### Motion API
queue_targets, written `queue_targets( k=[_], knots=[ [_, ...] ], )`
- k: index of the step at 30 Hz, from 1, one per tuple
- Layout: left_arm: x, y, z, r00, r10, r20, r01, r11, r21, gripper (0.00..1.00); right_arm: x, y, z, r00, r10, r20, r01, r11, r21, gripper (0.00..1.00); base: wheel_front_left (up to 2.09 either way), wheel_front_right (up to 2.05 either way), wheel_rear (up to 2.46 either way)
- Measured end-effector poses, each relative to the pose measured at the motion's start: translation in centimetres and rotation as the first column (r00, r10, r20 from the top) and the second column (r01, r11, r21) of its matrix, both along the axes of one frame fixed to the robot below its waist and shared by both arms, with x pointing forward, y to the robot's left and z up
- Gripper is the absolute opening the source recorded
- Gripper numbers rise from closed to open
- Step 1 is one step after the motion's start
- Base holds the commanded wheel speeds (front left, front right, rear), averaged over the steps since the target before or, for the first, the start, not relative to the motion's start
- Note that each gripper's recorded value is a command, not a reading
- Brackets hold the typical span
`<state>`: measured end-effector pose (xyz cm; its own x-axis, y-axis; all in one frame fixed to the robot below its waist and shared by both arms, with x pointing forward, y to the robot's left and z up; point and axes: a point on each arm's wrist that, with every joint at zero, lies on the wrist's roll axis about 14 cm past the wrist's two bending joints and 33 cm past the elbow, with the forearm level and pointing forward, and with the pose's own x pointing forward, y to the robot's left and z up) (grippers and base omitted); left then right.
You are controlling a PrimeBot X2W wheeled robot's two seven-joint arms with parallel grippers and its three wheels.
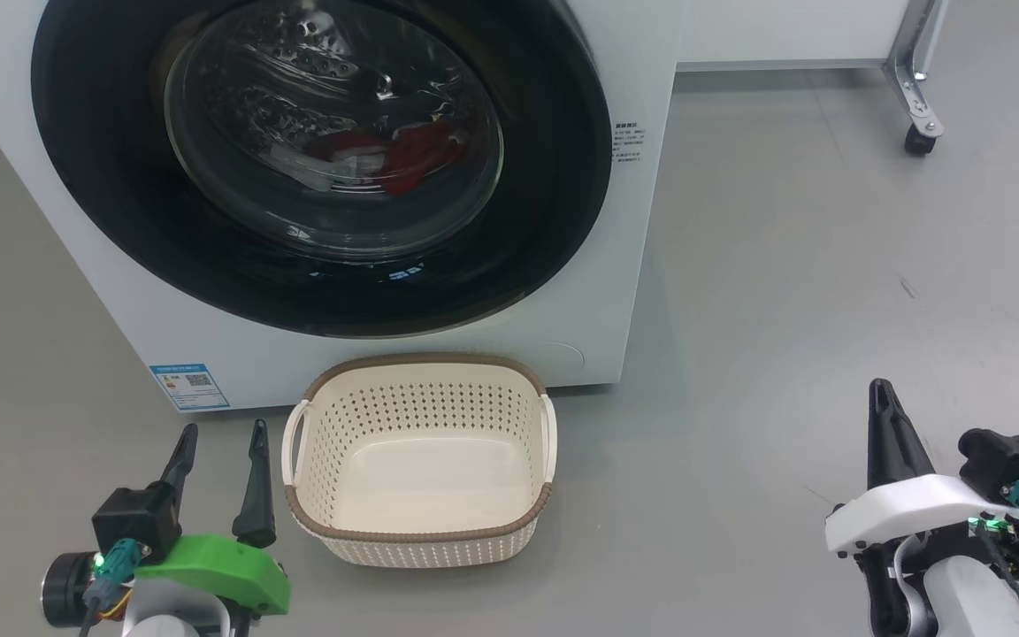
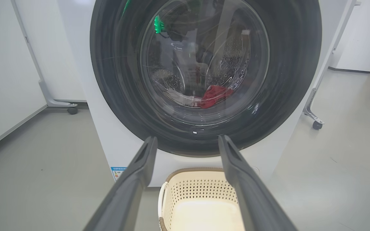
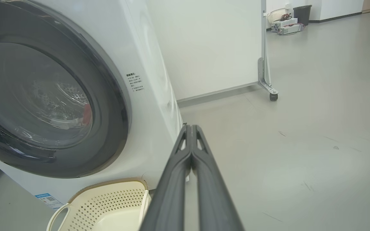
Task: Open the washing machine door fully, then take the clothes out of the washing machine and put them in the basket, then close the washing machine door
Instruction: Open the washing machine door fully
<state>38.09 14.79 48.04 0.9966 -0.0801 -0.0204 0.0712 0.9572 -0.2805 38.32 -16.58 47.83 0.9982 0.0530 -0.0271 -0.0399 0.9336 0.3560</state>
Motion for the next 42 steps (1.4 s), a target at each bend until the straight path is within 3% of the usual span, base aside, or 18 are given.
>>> queue_targets(
  k=[5,10,13,20,24,31,38,42],
  knots=[
    [0.0,0.1,-0.1,1.0,0.002,-0.003,-0.002,1.0,-0.004,1.0,0.0,-0.5,-0.6,0.998,-0.059,-0.026,0.063,0.981,0.182,0.0,0.0,0.0,0.0],
    [0.3,0.1,-0.3,1.0,0.003,-0.009,-0.003,1.0,-0.01,1.0,0.2,-1.8,-1.1,0.992,-0.114,-0.046,0.123,0.946,0.3,0.0,0.0,0.0,0.0],
    [0.7,0.1,-0.2,1.0,0.005,-0.004,-0.006,1.0,-0.01,1.0,0.6,-2.6,-1.5,0.985,-0.157,-0.071,0.173,0.894,0.413,0.0,0.0,0.0,0.0],
    [1.5,0.0,-0.4,1.0,-0.001,-0.004,0.001,1.0,0.003,1.0,2.4,-3.6,-1.8,0.973,-0.186,-0.137,0.23,0.723,0.651,0.0,0.0,0.0,0.0],
    [2.2,0.0,-0.2,1.0,-0.001,0.004,0.001,1.0,0.001,1.0,4.2,-2.8,-1.0,0.982,-0.137,-0.133,0.191,0.665,0.722,0.0,0.0,0.0,0.0],
    [3.4,-0.1,-0.6,1.0,-0.007,-0.002,0.007,1.0,0.004,1.0,7.7,-1.1,0.3,0.992,-0.022,-0.122,0.115,0.529,0.841,0.0,0.0,0.0,0.0],
    [5.1,0.0,-0.8,1.0,-0.005,0.003,0.005,1.0,0.006,1.0,11.4,1.0,2.1,0.993,0.098,-0.066,0.018,0.427,0.904,0.0,0.0,0.0,0.0],
    [5.6,0.3,-1.5,1.0,0.002,-0.009,-0.002,1.0,0.009,1.0,13.2,1.9,2.8,0.984,0.173,-0.041,-0.034,0.407,0.913,0.0,0.0,0.0,0.0]
  ],
)
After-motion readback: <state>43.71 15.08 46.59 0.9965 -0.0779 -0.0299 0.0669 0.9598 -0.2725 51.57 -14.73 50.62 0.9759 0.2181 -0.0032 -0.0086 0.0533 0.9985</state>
